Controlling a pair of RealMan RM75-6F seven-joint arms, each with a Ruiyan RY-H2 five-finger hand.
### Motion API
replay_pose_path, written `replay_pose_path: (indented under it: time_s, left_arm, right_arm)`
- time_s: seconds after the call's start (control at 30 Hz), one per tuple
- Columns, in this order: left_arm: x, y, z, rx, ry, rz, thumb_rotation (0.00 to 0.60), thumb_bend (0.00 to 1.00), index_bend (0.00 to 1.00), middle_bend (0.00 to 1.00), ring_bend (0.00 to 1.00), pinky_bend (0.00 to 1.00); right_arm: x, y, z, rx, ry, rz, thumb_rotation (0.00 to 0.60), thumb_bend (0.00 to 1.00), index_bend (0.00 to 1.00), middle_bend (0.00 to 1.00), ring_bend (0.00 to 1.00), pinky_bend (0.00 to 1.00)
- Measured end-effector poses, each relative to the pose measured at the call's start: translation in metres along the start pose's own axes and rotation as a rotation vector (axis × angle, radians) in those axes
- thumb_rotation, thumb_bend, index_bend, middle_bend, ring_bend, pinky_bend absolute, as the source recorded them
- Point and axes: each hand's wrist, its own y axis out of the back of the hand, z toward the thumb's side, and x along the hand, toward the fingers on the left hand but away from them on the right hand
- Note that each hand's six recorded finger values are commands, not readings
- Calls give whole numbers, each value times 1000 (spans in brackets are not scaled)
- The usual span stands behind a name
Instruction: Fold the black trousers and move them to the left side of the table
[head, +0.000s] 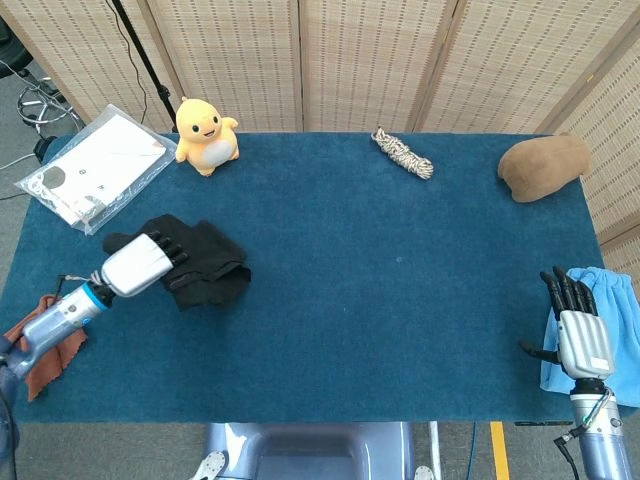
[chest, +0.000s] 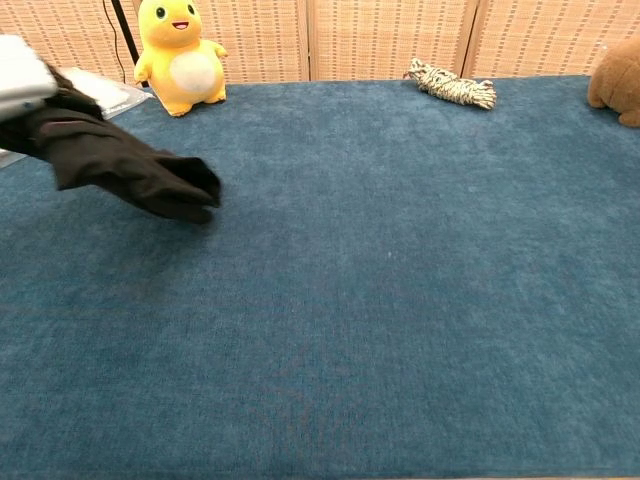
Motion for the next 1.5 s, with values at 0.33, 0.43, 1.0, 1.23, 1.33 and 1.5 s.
replay_pose_path:
  time_s: [0.33, 0.43, 1.0, 1.23, 1.33, 1.5]
  left_arm:
    - [-97, -5, -25, -18, 132, -79, 600, 1000, 980, 798, 684, 731]
    - [-116, -5, -26, -24, 154, -95, 600, 1000, 980, 798, 684, 731]
    - [-132, -18, 2, -77, 65, -165, 381, 7, 2, 0, 0, 298]
    - [-156, -10, 12, -134, 62, -152, 364, 0, 0, 0, 0, 247]
    - [-163, -8, 14, -156, 86, -142, 354, 0, 0, 0, 0, 165]
    - [-171, -2, 16, -213, 159, -95, 311, 0, 0, 0, 0, 17]
  right_arm:
    - [0, -6, 1, 4, 2, 19, 600, 0, 0, 0, 0, 0]
    - [0, -7, 1, 5, 3, 24, 600, 0, 0, 0, 0, 0]
    - [2, -9, 6, -36, 15, 41, 600, 0, 0, 0, 0, 0]
    - [3, -10, 8, -31, 12, 49, 600, 0, 0, 0, 0, 0]
    - [5, -11, 10, -31, 13, 57, 600, 0, 0, 0, 0, 0]
    - [6, -5, 14, -3, 35, 48, 600, 0, 0, 0, 0, 0]
